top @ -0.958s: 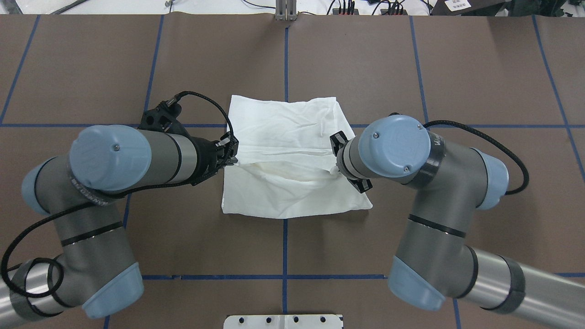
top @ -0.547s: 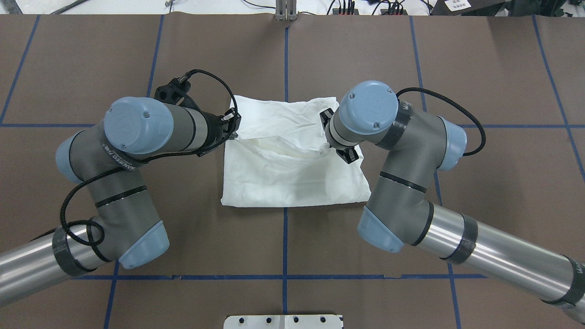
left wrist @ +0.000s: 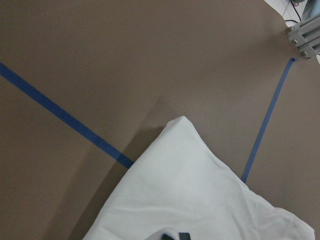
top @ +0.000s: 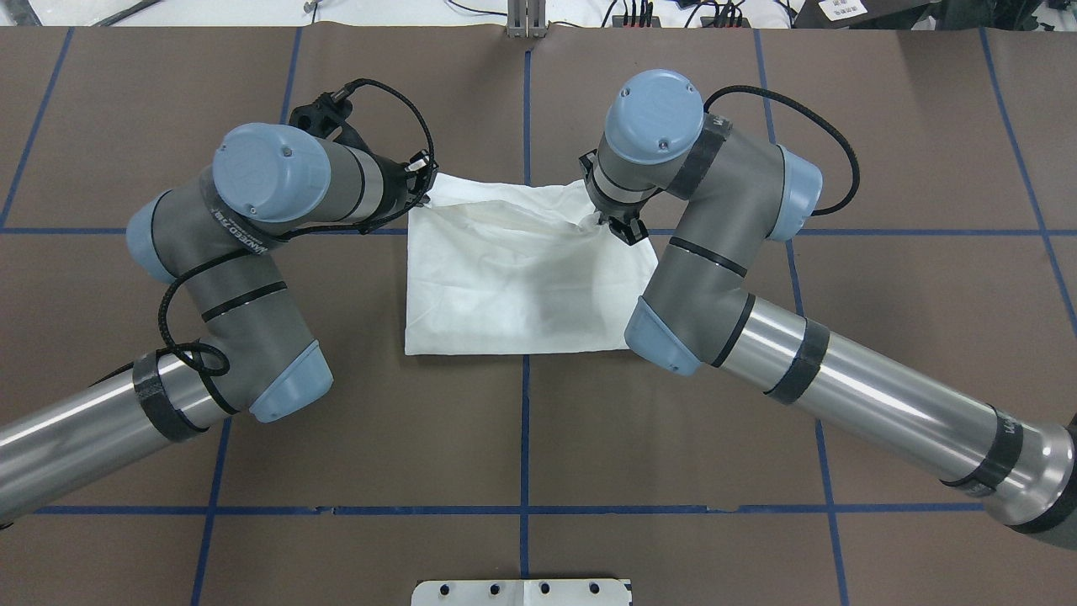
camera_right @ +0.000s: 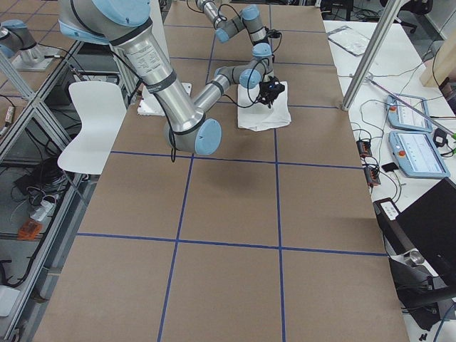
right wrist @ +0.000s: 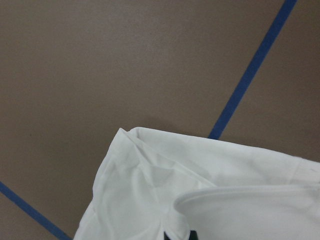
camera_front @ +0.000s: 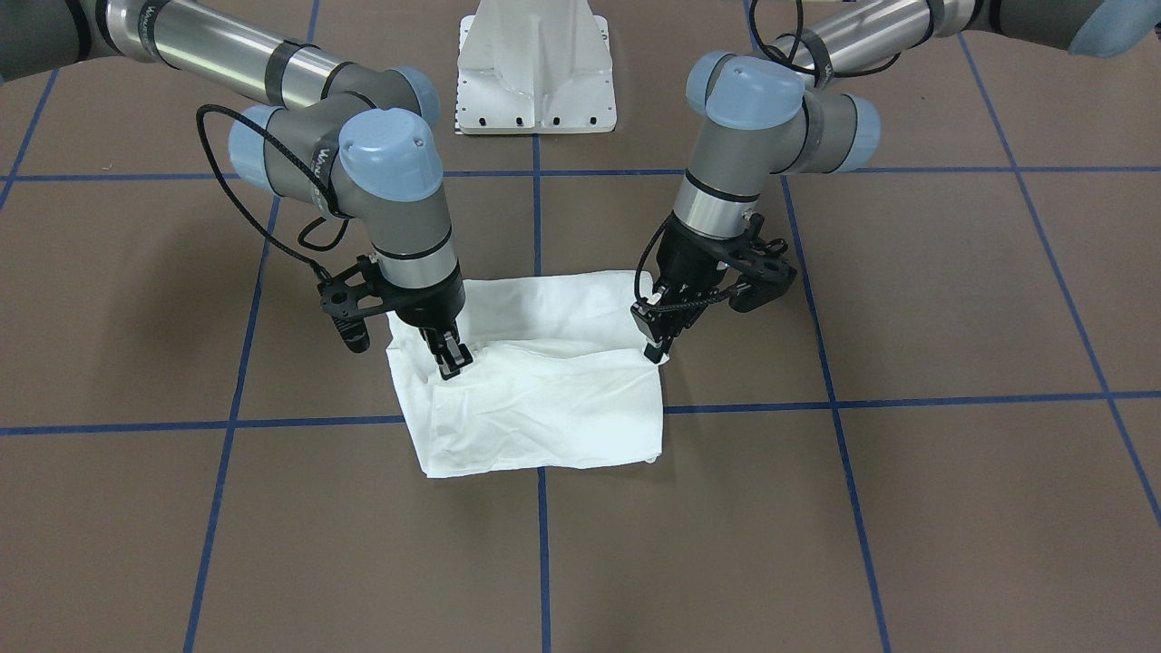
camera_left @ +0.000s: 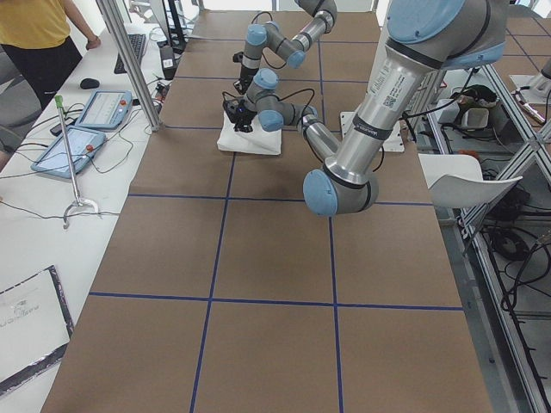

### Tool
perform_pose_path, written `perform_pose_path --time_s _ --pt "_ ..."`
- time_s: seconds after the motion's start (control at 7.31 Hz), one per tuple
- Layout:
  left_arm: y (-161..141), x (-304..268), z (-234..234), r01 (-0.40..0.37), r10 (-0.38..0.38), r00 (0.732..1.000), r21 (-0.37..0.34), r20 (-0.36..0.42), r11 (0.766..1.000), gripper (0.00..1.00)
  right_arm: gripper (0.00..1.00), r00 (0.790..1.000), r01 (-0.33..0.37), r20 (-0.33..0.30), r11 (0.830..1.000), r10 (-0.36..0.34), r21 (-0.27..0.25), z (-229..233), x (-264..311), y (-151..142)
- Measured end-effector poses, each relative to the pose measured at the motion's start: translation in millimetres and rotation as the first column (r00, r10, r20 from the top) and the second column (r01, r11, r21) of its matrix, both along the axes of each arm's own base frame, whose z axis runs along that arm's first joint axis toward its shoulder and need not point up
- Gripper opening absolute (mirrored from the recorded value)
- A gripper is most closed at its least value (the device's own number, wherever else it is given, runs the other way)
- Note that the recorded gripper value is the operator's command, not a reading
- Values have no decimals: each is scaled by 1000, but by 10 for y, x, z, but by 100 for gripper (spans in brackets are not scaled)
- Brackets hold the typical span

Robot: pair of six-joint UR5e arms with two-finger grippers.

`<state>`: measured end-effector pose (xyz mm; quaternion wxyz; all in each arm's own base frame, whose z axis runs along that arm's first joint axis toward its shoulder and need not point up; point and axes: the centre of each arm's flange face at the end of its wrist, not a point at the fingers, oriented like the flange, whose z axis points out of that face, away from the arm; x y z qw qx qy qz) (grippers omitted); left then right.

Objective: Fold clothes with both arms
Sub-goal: 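Lay the near edge onto the far edge with both grippers, then open both grippers and raise them away from the folded shirt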

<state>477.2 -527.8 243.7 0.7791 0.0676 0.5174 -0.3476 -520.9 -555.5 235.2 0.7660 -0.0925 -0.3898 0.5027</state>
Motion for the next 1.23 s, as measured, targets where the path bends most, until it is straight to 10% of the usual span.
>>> perform_pose_path --time_s 0.68,0.82,0.96,1.09,1.23 --pt "-473 34 130 20 -21 999 41 34 999 0 0 1000 27 4 999 -27 19 -3 23 -472" --pt "-540 51 133 20 -22 999 46 42 999 0 18 1000 27 9 999 -27 25 15 6 -566" --pt "-613 111 141 20 -22 999 53 42 998 20 75 1000 24 16 999 -24 32 70 -18 -648" --pt "-704 155 191 24 -26 999 60 40 998 36 100 1000 24 19 999 -25 39 104 3 -729" --pt "-831 154 261 32 -35 998 65 45 997 43 100 999 32 17 998 -33 45 126 52 -828"
